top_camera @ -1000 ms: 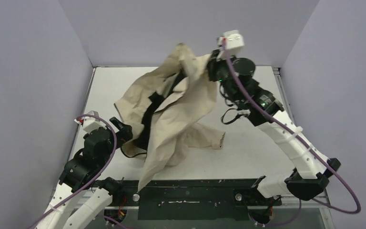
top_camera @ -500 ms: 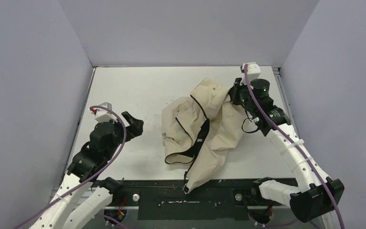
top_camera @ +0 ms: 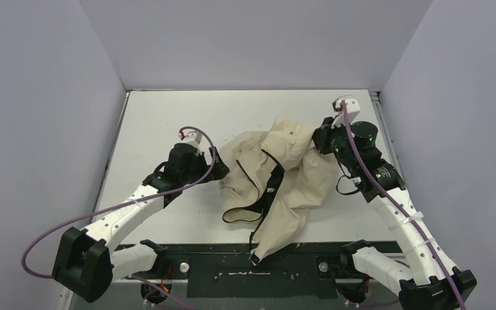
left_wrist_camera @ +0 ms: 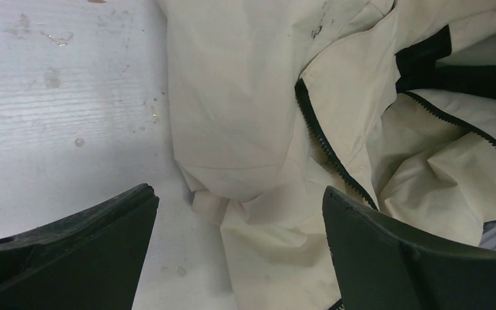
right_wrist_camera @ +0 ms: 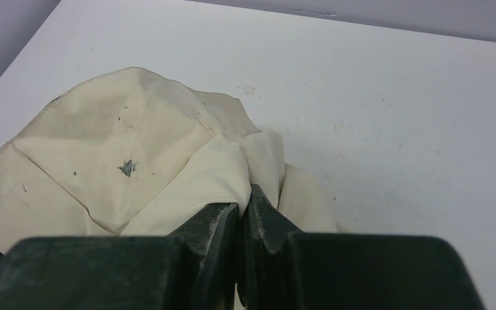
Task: Zip up the jacket
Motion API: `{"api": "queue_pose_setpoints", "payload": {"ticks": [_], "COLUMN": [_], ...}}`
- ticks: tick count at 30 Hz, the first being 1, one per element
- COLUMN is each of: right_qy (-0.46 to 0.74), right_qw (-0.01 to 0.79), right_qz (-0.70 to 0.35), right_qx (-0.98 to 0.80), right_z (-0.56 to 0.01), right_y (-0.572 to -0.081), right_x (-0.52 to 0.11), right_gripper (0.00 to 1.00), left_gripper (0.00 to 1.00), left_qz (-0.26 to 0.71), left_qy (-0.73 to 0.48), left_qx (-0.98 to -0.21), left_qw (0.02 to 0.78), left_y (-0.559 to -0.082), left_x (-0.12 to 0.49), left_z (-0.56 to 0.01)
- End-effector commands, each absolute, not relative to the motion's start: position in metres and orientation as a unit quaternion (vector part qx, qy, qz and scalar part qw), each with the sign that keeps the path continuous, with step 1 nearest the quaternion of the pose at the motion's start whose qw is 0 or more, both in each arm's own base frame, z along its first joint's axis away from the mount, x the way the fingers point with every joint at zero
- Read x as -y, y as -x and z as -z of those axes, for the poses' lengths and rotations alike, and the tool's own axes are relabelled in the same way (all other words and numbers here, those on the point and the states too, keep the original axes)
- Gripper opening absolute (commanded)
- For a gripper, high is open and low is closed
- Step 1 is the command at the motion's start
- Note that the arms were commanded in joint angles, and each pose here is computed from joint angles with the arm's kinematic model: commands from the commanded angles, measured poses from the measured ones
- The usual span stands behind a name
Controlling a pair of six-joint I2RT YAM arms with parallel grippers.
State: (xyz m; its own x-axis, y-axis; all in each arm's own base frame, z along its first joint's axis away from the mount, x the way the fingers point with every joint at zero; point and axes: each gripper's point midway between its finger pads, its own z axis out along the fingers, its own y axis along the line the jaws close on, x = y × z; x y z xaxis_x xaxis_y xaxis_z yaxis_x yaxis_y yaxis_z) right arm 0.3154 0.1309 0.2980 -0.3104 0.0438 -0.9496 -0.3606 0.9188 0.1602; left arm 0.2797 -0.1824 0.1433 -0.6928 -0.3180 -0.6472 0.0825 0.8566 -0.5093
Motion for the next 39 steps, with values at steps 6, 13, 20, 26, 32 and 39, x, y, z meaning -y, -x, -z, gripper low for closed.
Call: {"api": "queue_pose_setpoints", "payload": {"ticks": [6,13,20,26,32,39], "right_qy": [0.104,0.1,0.09,0.095,0.104,0.116], "right_qw": [0.593,0.589,0.599,0.62,0.698,0.78], "right_qz": [-0.211,-0.214,-0.216,-0.23,-0.236,-0.254], "right_qx": [-0.77,-0.773,-0.766,-0.744,-0.669,-0.559], "right_z": [-0.314,-0.311,-0.32,-0.352,-0.459,-0.58], "right_y": [-0.303,-0.303,-0.305,-0.309,-0.314,-0.295], "right_x": [-0.137,-0.138,-0.137,-0.142,-0.142,-0.141], "right_gripper": [0.0,0.0,0.0,0.0,0.0,0.0], "left_gripper": [0.94,0.71,0.13,0.0,0.0,0.0], "left_qz": [0.308,0.363,0.341,0.341,0.302,0.291], "left_qy": [0.001,-0.041,-0.037,-0.05,-0.059,-0.013], "left_qx": [-0.86,-0.853,-0.868,-0.84,-0.79,-0.708], "left_qw": [0.406,0.373,0.358,0.418,0.531,0.643], "left_y": [-0.332,-0.326,-0.321,-0.332,-0.352,-0.346], "left_x": [0.224,0.253,0.243,0.238,0.219,0.188], "left_z": [-0.151,-0.138,-0.129,-0.208,-0.351,-0.509]}}
